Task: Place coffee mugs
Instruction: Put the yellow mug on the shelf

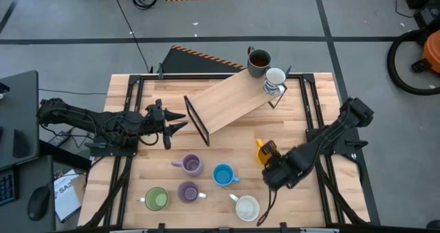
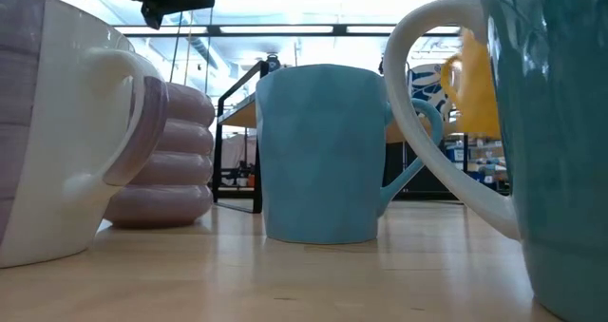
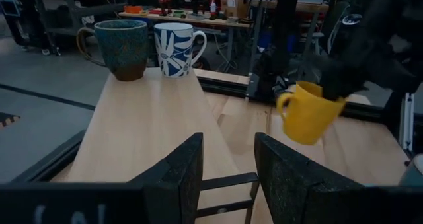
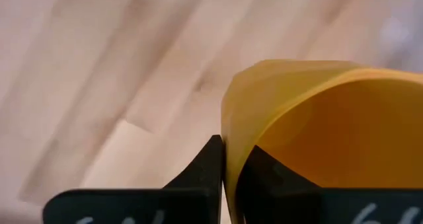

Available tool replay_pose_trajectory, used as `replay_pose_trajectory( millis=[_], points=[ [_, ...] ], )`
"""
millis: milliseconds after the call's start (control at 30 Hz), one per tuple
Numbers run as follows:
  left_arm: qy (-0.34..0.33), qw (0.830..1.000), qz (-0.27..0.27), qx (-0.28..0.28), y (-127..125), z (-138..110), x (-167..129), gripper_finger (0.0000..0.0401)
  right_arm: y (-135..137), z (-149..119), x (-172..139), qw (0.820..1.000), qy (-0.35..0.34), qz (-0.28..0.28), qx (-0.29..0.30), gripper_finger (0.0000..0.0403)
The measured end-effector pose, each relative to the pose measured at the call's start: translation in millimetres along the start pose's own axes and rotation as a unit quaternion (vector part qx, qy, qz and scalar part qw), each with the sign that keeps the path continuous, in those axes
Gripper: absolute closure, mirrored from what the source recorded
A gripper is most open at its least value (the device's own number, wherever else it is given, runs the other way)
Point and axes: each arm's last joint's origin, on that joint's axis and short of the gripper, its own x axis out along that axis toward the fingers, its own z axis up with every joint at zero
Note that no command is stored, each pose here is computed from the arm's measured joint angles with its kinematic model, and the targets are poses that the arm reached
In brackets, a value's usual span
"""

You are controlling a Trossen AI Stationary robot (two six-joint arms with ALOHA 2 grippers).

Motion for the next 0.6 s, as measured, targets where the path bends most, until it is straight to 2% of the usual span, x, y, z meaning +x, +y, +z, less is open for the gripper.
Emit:
replay_pose_trajectory(
  millis=[133,400,600],
  points=[
    [0.001,1.0,0.0,-0.013,0,0,0,0.0259,-23,-12,-12,0.999,-0.017,-0.034,-0.007,0.0369],
    [0.003,1.0,-0.01,-0.023,-1,0,0,0.0259,-64,-34,-25,0.997,-0.029,-0.06,-0.037,0.0369],
    [0.003,1.0,-0.01,-0.022,-1,0,0,0.0259,-97,-38,-42,0.995,-0.048,-0.08,-0.046,0.037]
  ],
)
